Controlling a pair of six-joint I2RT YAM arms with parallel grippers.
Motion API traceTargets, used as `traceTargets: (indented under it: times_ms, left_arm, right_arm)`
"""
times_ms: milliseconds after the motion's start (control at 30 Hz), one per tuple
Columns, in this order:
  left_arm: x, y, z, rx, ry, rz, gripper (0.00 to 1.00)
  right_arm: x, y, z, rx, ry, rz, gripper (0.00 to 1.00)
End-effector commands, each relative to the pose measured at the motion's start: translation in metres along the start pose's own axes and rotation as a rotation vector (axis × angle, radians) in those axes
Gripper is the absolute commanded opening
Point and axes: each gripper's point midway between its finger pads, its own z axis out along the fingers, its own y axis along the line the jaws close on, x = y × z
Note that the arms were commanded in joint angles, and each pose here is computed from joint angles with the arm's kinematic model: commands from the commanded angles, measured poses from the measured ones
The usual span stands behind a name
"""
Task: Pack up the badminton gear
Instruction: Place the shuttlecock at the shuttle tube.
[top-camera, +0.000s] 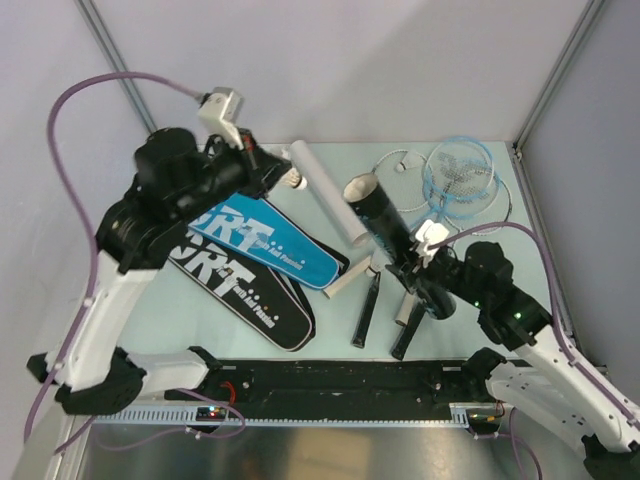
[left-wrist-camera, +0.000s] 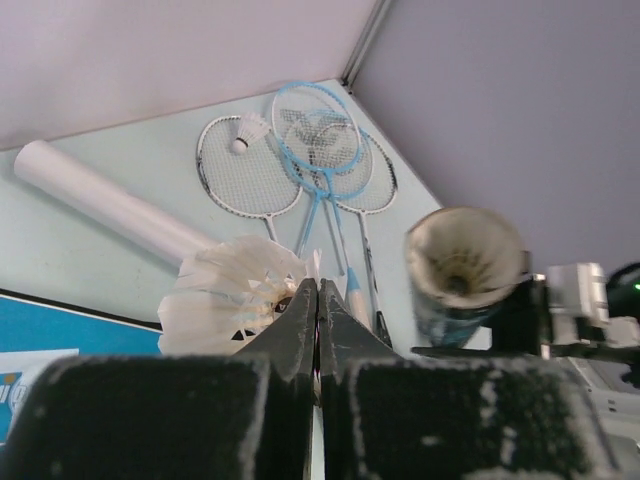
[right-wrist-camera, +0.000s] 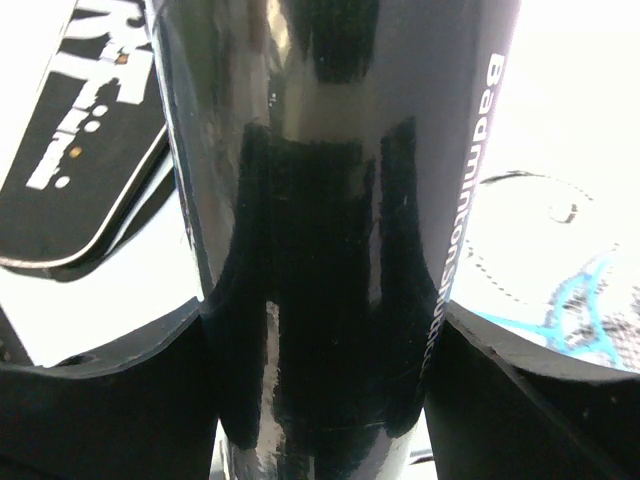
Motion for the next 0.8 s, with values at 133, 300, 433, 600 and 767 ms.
traceTargets:
  times_ms: [133, 300, 433, 600, 767]
  left_arm:
    - [-0.001, -0.018, -0.042, 0.112, -0.064, -0.025, 0.00]
    - [0.022, -0.023, -0.052, 0.164, -0.025, -0.055, 0.00]
    - [0.031, -0.017, -0.060, 0.146, -0.036, -0.087, 0.00]
    - [0.036, -0.019, -0.066, 0.160, -0.045, -0.134, 0.00]
    - [0.037, -0.022, -0.071, 0.180, -0.063, -0.164, 0.00]
  right_arm:
    - [-0.019, 0.062, 0.032, -0.237, -0.083, -0.232, 0.33]
    - [-0.023, 0.076, 0.056, -0.193, -0.079, -0.275, 0.31]
    - [-0.022, 0.077, 0.058, -0.176, -0.071, -0.252, 0.31]
    - [-0.016, 0.080, 0.054, -0.204, -0.051, -0.262, 0.31]
    - [-0.010, 0.080, 0.055, -0.206, -0.026, -0.248, 0.31]
